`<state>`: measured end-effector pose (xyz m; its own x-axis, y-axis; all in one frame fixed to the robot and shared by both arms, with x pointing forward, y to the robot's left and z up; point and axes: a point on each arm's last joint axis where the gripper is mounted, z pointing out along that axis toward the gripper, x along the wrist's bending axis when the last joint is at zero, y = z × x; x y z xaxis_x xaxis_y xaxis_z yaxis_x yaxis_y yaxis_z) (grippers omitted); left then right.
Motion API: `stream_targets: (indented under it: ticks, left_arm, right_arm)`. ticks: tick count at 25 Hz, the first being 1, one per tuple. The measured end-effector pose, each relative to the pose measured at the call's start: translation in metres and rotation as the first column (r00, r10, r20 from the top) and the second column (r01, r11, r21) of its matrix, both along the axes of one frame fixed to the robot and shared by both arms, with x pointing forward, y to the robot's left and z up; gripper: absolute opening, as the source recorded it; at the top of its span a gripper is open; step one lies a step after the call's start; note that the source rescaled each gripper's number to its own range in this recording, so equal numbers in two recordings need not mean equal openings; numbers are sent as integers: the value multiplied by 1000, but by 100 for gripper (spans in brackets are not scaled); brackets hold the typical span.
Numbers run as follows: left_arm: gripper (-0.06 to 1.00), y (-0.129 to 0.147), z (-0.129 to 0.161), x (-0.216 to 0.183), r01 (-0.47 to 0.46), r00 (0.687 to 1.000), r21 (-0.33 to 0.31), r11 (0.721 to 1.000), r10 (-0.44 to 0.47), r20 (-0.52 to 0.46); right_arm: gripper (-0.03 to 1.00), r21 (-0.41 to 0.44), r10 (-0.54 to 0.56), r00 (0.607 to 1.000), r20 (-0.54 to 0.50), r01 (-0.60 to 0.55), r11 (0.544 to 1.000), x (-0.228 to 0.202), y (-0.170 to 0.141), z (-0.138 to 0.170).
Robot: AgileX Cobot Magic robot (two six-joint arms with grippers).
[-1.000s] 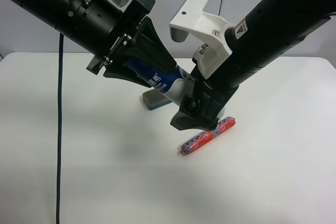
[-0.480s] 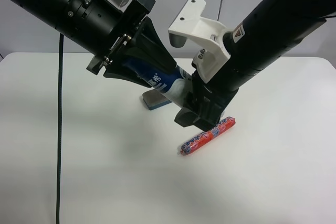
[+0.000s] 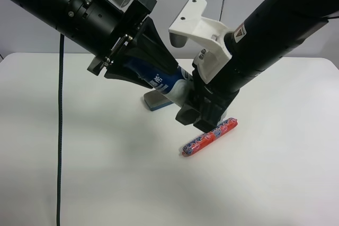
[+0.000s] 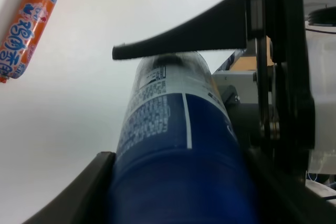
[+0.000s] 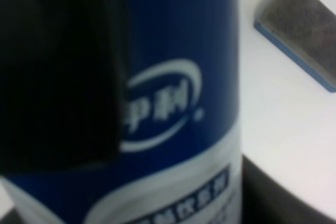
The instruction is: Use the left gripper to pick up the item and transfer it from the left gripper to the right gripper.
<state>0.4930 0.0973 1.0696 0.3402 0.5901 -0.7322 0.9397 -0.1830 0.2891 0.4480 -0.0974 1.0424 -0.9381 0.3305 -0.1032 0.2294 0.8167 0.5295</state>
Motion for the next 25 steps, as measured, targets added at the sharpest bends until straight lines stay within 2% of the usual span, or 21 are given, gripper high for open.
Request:
stream_targets:
  ticks: [1,10,19,20,21,23,24,25]
  left_arm:
    - [0,0,0,0,0,1000,0,1000,0,0]
    - [0,0,0,0,0,1000,0,1000,0,0]
    - [1,0,0,2,13,998,0,1000,-13,57]
    - [6,0,0,3,10,998,0,1000,-10,63]
    - [24,0,1,4,2,997,-3,1000,-2,72]
    - [70,2,0,6,-3,995,22,1000,1,100]
    - [82,2,-1,7,-8,994,29,1000,5,108]
    - [89,3,-1,7,-9,993,38,999,4,115]
  right_arm:
    - [5,-2,4,1000,2,-4,1000,0,0,0]
    - [5,-5,12,1000,6,-12,1000,0,0,0]
    - [4,-6,13,1000,14,-13,1000,1,0,0]
    - [2,-4,11,1000,11,-11,1000,0,0,0]
    - [0,-5,10,1000,6,-10,1000,0,0,0]
    - [0,-9,10,1000,1,-10,1000,0,0,-1]
    - [0,-9,9,1000,1,-9,1000,0,0,-1]
    - [0,-10,9,1000,-1,-9,1000,0,0,-1]
